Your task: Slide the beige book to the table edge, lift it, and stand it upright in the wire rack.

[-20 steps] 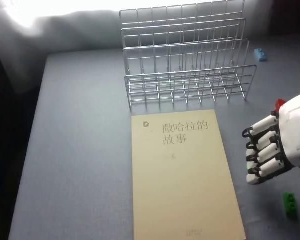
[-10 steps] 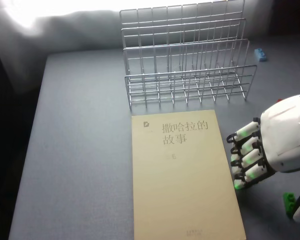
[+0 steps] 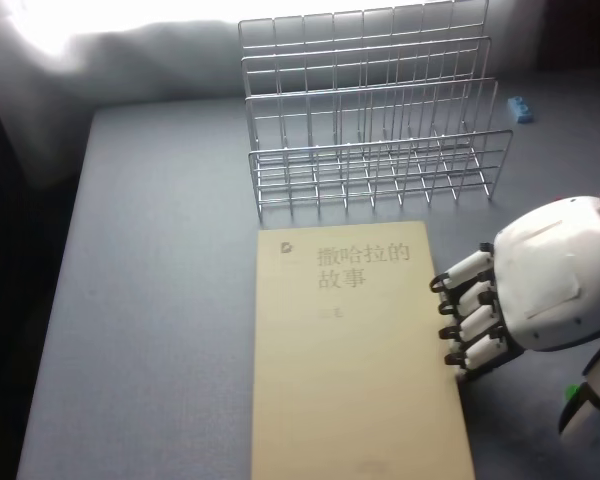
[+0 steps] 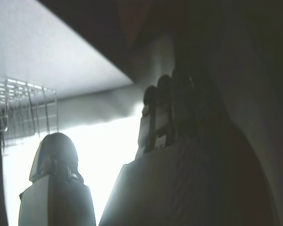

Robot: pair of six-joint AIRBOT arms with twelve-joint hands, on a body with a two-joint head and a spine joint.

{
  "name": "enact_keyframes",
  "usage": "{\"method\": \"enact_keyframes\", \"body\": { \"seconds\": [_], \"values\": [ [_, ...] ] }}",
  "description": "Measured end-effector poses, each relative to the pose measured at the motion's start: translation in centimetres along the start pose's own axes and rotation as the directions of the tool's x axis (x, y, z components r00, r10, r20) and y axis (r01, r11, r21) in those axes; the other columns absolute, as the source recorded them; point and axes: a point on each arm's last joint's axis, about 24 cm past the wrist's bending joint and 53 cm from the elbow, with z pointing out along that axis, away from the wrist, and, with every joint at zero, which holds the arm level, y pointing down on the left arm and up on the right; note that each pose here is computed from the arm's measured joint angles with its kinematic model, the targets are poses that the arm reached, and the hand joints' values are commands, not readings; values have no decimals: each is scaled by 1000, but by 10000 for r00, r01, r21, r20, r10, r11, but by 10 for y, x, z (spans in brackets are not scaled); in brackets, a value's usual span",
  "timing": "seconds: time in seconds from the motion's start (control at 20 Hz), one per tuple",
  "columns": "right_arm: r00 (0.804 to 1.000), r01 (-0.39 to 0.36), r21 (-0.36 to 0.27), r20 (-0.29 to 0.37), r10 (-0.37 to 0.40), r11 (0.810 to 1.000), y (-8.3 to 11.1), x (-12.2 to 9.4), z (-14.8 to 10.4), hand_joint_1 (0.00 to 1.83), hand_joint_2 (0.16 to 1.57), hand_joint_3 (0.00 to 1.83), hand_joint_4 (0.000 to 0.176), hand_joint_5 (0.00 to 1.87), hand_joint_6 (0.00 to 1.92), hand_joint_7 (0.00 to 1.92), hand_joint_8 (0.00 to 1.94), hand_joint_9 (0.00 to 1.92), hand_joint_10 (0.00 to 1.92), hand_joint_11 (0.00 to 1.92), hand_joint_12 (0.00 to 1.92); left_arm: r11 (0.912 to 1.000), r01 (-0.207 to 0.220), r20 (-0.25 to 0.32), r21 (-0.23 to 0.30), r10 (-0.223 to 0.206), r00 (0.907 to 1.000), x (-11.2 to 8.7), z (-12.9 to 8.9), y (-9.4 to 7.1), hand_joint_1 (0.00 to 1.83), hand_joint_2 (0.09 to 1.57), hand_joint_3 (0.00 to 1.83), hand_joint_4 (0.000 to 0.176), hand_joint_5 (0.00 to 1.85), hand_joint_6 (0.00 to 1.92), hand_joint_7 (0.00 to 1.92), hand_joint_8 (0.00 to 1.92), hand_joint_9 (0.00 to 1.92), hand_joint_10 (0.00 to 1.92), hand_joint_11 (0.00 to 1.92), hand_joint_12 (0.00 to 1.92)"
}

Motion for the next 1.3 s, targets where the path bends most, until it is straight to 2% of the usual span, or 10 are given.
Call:
{"method": "enact_keyframes", "body": {
  "seconds": [0.3,0.5,0.7,0.8,0.85,0.95,1.05,1.1,1.15,1.3],
  "values": [
    [9999,77,-165,104,-75,9998,8,-7,12,94,1153,1,0,270,4,292,3,279,2,0,757,9923,163,606,1231,-239,9979,-22,-5,-17,273,1079,0,0,195,6,213,7,160,5,0,361],
    [9997,133,-153,202,-130,9998,9,-12,17,74,1157,0,0,259,4,283,5,282,7,0,814,9779,1498,295,1461,-1557,9874,-24,-9,-10,256,1084,1,0,189,6,196,4,152,5,0,346],
    [9994,195,-358,304,-184,9992,18,-22,28,152,1134,0,0,286,6,306,6,306,7,0,877,9201,3714,-339,1248,-3702,9284,-9,-17,8,277,1080,0,0,188,2,205,2,167,4,0,373],
    [9990,286,-379,357,-273,9989,20,-25,32,143,1130,0,0,326,10,337,8,327,8,0,895,9027,4081,-1015,1365,-3971,9121,1,-16,-4,287,1081,0,0,201,5,215,5,178,7,0,375],
    [9987,334,-459,409,-315,9984,24,-29,37,146,1131,0,0,321,6,329,2,325,6,0,897,8829,4461,-1398,1465,-4280,8929,5,-15,-14,292,1079,0,0,188,0,211,2,184,8,0,375],
    [9983,356,-626,487,-325,9974,31,-35,42,167,1123,0,0,312,1,312,0,306,0,0,889,8642,4914,-1626,1083,-4722,8664,4,-16,-8,271,1079,0,0,197,4,210,3,188,4,0,391],
    [9981,413,-649,481,-382,9970,32,-38,44,149,1135,2,0,300,3,307,5,299,3,0,834,8614,5058,-1405,463,-4957,8571,0,-12,8,297,1075,0,0,187,1,207,2,176,2,0,382],
    [9974,504,-623,545,-470,9968,32,-42,44,132,1140,3,0,297,2,308,6,300,4,0,823,8631,5030,-1300,449,-4942,8596,-5,-10,11,299,1072,0,0,186,1,207,2,174,1,0,401],
    [9962,540,-647,713,-493,9964,34,-49,47,149,1132,0,0,298,2,311,5,302,4,0,839,8749,4823,-1132,434,-4754,8725,-13,-6,16,297,1070,0,0,190,3,209,2,168,0,0,402],
    [9954,498,-764,850,-433,9958,41,-57,52,154,1128,0,0,288,0,296,0,291,1,0,822,8800,4723,-1055,510,-4655,8787,-17,1,18,292,1078,2,0,190,0,204,0,163,2,0,369]
  ]
}}
